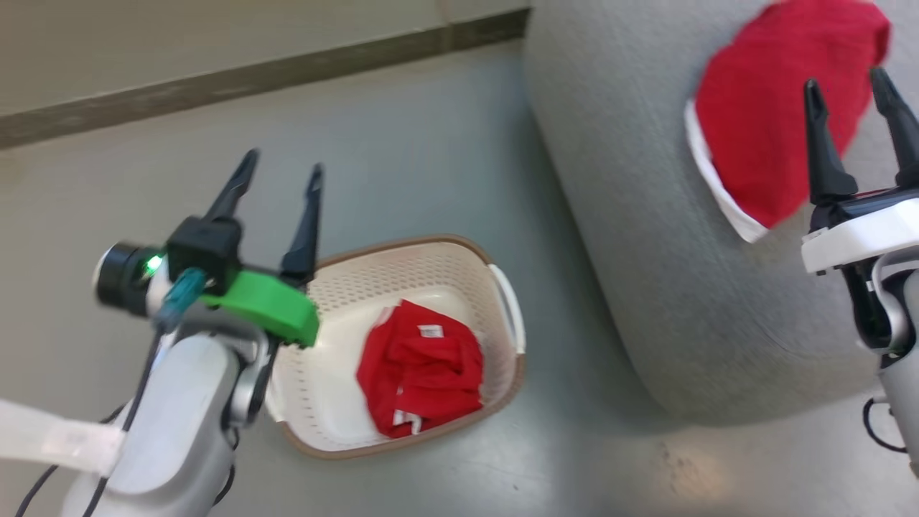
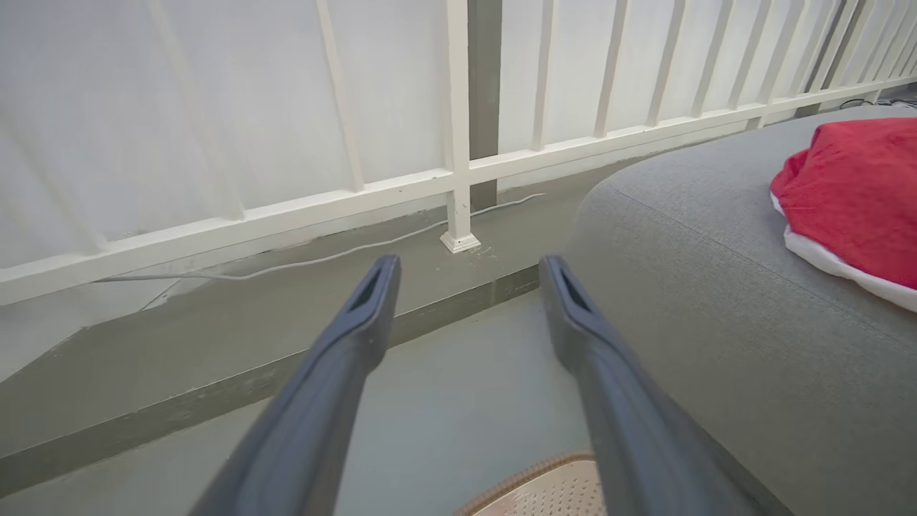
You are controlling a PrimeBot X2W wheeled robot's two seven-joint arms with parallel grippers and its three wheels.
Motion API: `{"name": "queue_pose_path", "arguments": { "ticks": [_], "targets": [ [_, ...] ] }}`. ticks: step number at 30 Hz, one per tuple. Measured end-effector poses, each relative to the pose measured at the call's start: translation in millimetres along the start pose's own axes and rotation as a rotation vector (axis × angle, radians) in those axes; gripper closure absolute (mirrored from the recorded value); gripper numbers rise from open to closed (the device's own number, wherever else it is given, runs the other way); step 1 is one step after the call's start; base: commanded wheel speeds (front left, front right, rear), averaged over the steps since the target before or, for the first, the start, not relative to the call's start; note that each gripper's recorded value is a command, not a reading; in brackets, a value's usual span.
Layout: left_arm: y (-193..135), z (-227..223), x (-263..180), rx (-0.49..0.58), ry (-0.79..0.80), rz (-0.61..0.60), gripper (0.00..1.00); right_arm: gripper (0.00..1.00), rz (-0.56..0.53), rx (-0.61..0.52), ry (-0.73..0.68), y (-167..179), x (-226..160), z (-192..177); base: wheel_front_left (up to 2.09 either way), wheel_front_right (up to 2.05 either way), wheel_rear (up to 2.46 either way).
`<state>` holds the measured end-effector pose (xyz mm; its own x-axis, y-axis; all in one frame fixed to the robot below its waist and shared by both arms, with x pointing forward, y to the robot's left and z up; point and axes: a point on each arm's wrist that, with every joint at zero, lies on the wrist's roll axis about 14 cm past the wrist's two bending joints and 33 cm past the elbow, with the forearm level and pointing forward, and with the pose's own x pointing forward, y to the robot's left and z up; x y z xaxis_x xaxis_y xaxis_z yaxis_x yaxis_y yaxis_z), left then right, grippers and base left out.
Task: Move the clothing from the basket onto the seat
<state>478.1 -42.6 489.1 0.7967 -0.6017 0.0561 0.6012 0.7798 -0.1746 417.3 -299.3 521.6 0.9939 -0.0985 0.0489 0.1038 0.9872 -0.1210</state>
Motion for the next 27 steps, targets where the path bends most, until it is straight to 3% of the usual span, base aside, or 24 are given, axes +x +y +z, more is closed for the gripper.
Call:
{"name": "queue_pose_path", "arguments": {
  "ticks": [13,20,27],
  "targets": [
    [105.2,17.9,-101.6,0.028,0.004,0.415,0.00,0.00,0.121,0.085,-0.055,75.0,0.5,11.3,0.00,0.00,0.00],
    [123.2,29.3,-149.7,0.026,-0.025,0.547,0.00,0.00,0.203,0.129,-0.073,115.3,-15.2,19.3,0.00,0.00,0.00],
    [116.7,34.0,-177.4,0.029,-0.046,0.595,0.00,0.00,0.229,0.160,-0.089,131.1,-32.6,26.9,0.00,0.00,0.00]
  ]
}}
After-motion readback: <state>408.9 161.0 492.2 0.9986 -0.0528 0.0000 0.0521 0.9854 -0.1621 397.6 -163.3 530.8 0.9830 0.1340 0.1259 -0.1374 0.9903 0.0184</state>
